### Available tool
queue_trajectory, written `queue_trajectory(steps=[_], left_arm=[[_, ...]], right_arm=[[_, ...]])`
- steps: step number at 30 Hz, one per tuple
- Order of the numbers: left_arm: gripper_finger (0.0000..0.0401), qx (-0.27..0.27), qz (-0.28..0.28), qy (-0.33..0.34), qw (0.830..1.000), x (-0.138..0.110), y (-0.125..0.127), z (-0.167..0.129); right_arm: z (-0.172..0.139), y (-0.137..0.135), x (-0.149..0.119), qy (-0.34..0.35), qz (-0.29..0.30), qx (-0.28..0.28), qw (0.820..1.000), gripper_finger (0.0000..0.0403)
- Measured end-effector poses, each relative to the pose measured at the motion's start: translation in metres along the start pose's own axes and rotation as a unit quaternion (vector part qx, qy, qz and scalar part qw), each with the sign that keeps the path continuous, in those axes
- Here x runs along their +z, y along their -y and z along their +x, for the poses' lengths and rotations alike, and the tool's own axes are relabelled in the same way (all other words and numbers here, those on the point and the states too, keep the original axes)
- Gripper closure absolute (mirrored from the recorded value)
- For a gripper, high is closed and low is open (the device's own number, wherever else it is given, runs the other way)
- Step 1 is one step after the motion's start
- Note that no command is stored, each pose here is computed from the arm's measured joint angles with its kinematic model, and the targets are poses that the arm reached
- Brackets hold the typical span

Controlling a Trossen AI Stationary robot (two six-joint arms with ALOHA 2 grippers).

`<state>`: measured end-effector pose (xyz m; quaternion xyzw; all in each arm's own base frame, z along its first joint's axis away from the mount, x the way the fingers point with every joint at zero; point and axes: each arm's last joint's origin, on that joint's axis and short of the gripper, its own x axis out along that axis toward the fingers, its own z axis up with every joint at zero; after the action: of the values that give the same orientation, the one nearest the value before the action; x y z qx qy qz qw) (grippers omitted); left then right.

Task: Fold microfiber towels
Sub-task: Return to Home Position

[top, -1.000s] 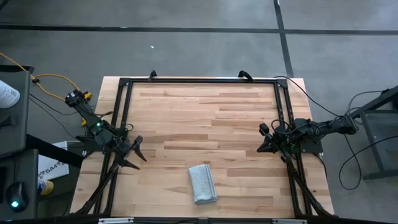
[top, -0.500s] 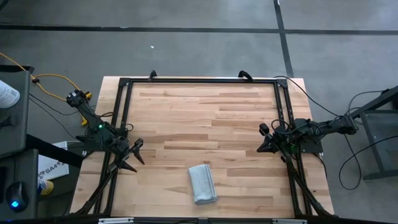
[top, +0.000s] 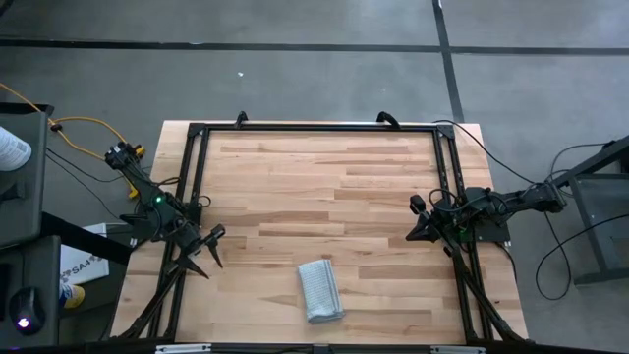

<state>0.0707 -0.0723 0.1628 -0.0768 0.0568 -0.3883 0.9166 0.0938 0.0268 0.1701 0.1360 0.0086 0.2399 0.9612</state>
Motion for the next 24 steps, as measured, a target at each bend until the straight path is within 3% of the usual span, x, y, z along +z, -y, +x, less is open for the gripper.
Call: queue_trajectory(steps=[24], left_arm=[[0.0201,0.000,-0.001,0.003,1.000,0.0004,0.0000,-0.0002]], right_arm=[[0.0000,0.0000,0.0000,0.000,0.000,0.000,1.000,0.0400]])
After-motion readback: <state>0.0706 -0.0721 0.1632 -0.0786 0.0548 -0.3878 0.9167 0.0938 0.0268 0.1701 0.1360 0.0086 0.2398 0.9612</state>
